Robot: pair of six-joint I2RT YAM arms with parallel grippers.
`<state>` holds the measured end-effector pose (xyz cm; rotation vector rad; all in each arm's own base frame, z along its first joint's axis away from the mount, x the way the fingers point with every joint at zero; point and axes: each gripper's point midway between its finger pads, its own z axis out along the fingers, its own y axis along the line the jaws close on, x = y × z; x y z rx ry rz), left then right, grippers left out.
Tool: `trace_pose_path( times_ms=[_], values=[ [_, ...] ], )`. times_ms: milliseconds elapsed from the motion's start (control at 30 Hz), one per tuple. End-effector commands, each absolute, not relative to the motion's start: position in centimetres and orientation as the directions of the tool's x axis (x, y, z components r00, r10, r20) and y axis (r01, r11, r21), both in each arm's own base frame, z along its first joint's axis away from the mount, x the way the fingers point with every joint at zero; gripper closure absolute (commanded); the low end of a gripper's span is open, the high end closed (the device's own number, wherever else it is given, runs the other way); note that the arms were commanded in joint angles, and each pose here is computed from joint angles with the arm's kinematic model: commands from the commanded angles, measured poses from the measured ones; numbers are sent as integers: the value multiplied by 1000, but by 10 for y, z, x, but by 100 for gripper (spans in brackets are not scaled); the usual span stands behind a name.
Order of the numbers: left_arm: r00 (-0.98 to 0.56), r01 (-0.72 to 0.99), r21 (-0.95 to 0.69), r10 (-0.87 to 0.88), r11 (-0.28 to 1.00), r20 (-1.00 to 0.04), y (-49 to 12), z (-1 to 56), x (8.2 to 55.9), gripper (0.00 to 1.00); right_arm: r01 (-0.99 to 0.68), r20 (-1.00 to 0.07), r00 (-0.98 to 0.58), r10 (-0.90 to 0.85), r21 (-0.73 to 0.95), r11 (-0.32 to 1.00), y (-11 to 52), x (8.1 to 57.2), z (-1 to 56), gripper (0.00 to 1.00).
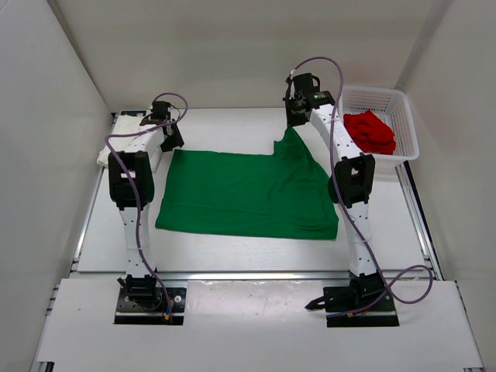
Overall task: Fold and stack the t-shirts
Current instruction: Grap the side of the flattened tshirt furthest away from the robot with both arms, then fold the other side of the tshirt into a rectangle
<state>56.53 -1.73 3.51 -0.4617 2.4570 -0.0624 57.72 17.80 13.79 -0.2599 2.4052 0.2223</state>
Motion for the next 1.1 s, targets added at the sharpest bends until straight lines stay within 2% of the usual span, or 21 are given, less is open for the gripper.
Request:
trace_pose_path(
  times_ms=[0, 200, 500, 667, 833, 1000, 1033, 1067],
  values=[
    [-717, -306, -141, -325, 942, -616, -14, 56, 566, 50, -267, -711, -693, -117, 103, 958, 182, 577, 170, 100],
    [-745, -299, -123, -312, 946, -589, -21, 45, 568, 52, -272, -714, -691, -116, 107, 956, 183, 578, 171, 99],
    [-743, -313, -129, -327, 941, -584, -19, 40, 570, 63, -280, -724, -679, -124, 100, 955, 185, 574, 182, 100],
    [-743, -321, -116, -326, 940, -584, -19, 41, 569, 89, -284, -721, -680, -131, 94, 954, 187, 570, 187, 100],
    [-720, -311, -113, -312, 944, -620, -19, 58, 567, 100, -235, -709, -701, -76, 129, 963, 171, 562, 199, 100],
    [-662, -286, -129, -294, 949, -690, -31, 87, 564, 100, -148, -597, -802, 23, 235, 961, 150, 530, 188, 100],
    [-665, -274, -133, -287, 953, -689, -36, 89, 561, 100, -157, -626, -780, 17, 221, 962, 152, 525, 200, 100],
    [-655, -268, -136, -284, 954, -701, -38, 97, 561, 100, -149, -613, -790, 20, 224, 963, 152, 518, 189, 100]
  ],
)
